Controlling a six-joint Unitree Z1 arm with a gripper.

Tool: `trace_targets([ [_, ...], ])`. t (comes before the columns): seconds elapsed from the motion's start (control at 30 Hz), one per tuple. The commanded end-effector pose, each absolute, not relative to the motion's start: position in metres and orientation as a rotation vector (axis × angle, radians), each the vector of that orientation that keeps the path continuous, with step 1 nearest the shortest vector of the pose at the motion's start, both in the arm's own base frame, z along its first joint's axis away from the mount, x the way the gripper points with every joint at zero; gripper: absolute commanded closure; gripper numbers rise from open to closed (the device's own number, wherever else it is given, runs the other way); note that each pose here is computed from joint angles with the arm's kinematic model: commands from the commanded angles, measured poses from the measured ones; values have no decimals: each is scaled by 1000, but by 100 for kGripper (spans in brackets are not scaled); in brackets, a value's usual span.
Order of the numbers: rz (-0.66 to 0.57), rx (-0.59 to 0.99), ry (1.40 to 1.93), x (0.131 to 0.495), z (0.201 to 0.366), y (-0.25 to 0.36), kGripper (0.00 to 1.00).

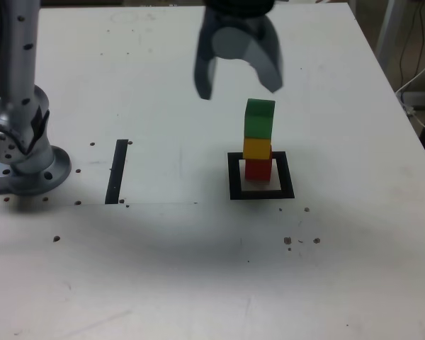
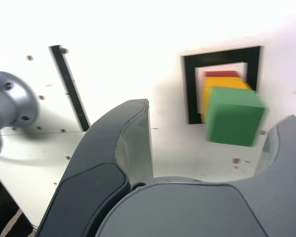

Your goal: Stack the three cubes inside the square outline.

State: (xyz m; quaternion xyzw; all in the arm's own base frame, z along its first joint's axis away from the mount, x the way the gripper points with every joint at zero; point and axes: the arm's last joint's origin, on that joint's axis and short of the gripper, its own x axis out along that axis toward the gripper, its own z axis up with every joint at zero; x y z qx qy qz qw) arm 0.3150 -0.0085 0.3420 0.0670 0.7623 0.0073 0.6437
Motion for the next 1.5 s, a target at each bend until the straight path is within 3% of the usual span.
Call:
trace_targets([
  [0.0,30,146,1767,299,345,-7,0],
  [0.27,102,100,1863,244,324,-5,0],
  [0.6,124,56,1905,199,290,-4,0],
  [1.13,73,-20,1903,174,231,-7,0],
  [1.47,57,-28,1896,172,228,-9,0],
])
